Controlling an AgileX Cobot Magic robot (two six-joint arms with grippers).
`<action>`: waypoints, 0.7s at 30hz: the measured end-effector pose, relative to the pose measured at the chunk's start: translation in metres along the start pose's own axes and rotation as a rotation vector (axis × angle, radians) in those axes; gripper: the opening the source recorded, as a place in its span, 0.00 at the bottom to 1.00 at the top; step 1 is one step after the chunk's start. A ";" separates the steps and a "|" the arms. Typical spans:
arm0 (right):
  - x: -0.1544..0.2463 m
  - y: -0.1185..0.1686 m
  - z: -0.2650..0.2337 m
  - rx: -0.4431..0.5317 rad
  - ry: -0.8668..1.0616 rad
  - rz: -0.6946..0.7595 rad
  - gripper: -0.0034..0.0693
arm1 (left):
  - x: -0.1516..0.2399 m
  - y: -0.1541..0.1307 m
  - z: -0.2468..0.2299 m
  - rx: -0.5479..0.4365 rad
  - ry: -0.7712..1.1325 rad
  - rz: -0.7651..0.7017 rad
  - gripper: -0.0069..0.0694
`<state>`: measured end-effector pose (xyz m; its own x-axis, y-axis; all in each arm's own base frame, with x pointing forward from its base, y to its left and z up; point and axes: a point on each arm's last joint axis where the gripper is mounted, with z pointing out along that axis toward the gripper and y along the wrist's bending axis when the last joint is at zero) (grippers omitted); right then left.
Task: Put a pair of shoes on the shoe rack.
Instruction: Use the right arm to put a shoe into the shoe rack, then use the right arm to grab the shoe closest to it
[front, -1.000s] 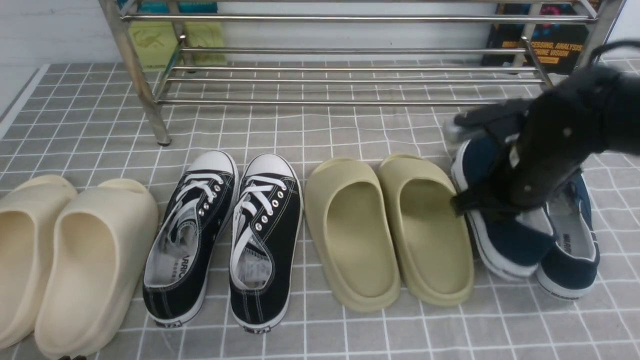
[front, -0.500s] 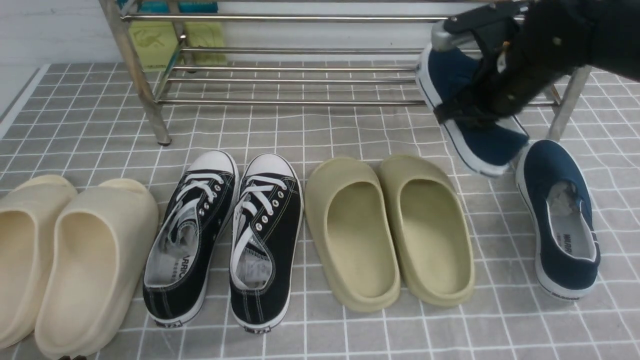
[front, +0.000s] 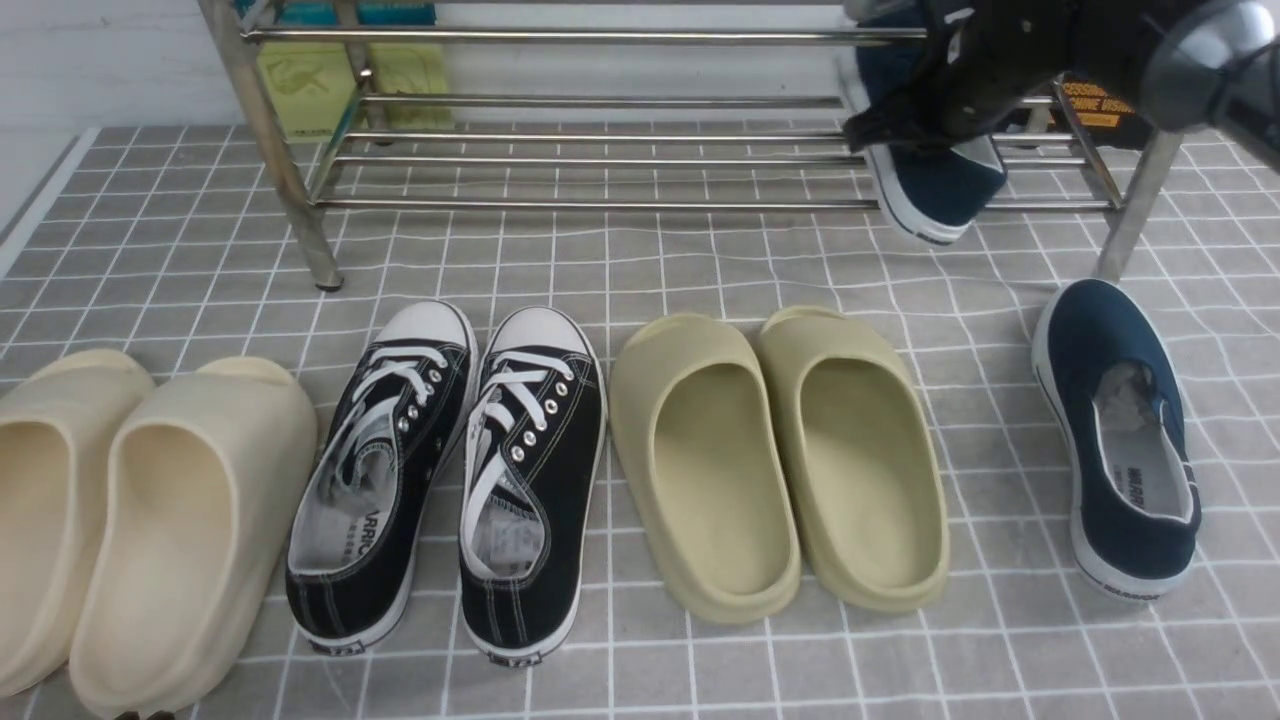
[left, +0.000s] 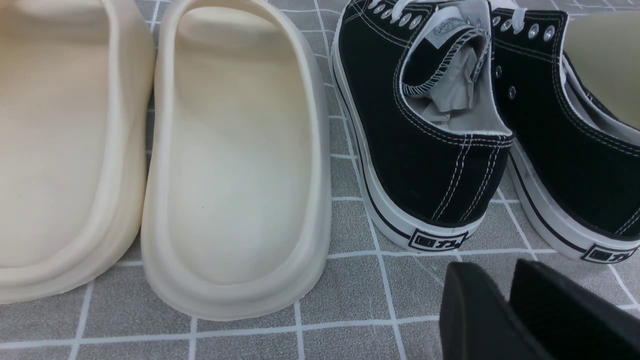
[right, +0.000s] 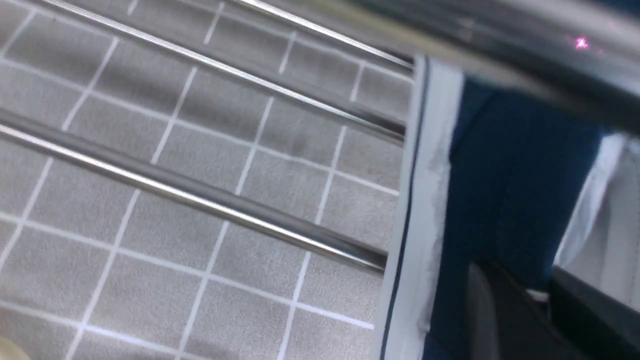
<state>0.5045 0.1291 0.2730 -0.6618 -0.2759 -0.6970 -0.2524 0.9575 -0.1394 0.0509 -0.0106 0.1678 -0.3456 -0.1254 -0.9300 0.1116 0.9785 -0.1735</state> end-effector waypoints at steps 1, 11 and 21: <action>0.001 0.002 0.003 -0.008 0.006 -0.010 0.14 | 0.000 0.000 0.000 0.000 0.000 0.000 0.27; -0.003 0.005 -0.007 -0.061 0.011 0.041 0.51 | 0.000 0.000 0.000 0.000 0.000 0.001 0.28; -0.036 -0.018 -0.169 -0.038 -0.036 0.053 0.89 | 0.000 0.000 0.000 0.000 0.000 0.001 0.28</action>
<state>0.4130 0.1081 0.4197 -0.6493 -0.2210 -0.7277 -0.2448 0.9667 -0.0750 0.0509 -0.0106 0.1678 -0.3455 -0.1246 -0.9301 0.1119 0.9786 -0.1726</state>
